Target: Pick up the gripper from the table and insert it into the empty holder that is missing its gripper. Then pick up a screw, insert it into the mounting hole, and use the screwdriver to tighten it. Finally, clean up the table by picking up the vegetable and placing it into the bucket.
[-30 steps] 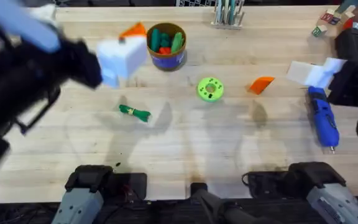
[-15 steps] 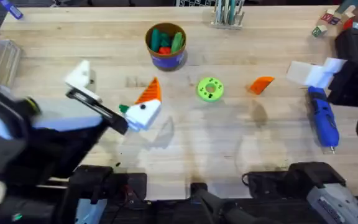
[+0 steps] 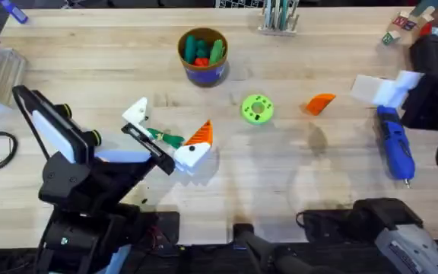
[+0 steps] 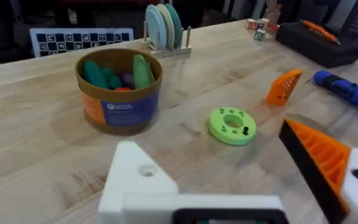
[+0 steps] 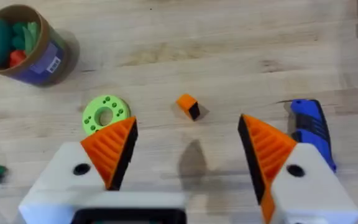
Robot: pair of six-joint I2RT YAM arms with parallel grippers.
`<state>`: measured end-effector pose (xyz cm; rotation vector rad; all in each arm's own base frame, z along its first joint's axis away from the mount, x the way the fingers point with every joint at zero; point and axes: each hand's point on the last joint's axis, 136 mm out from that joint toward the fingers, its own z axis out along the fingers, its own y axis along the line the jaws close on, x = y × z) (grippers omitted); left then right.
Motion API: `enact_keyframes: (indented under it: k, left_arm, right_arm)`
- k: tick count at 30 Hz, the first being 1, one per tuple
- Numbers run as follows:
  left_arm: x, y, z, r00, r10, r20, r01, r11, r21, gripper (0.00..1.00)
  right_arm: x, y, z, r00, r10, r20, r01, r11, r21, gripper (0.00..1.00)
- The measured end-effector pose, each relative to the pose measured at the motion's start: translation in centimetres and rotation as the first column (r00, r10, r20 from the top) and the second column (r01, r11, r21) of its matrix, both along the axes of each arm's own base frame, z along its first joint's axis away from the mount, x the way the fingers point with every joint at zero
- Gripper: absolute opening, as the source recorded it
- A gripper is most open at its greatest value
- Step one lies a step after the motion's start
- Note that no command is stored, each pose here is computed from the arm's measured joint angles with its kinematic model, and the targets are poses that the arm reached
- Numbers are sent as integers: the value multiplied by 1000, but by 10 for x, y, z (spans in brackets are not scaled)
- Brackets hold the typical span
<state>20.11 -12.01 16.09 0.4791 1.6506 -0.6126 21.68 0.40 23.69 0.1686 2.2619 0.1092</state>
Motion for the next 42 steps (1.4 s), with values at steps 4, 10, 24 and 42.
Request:
enact_keyframes:
  k: [4, 10, 24, 42]
  left_arm:
    - [0, 0, 0, 1000, -1, -2, 1, 1000, -2, 985]
    - [0, 0, 0, 1000, -1, -4, 1, 1000, -5, 986]
    - [0, 0, 0, 1000, -1, -4, 1, 1000, -5, 987]
    - [5, 2, 3, 998, 14, 62, -15, 1000, 13, 985]
  right_arm:
    - [0, 0, 0, 1000, 0, 0, 0, 1000, 0, 991]
    - [0, 0, 0, 1000, 0, 0, 0, 1000, 0, 991]
    - [0, 0, 0, 1000, 0, 0, 0, 1000, 0, 991]
    - [2, 0, 2, 1000, 0, 10, 0, 1000, 0, 991]
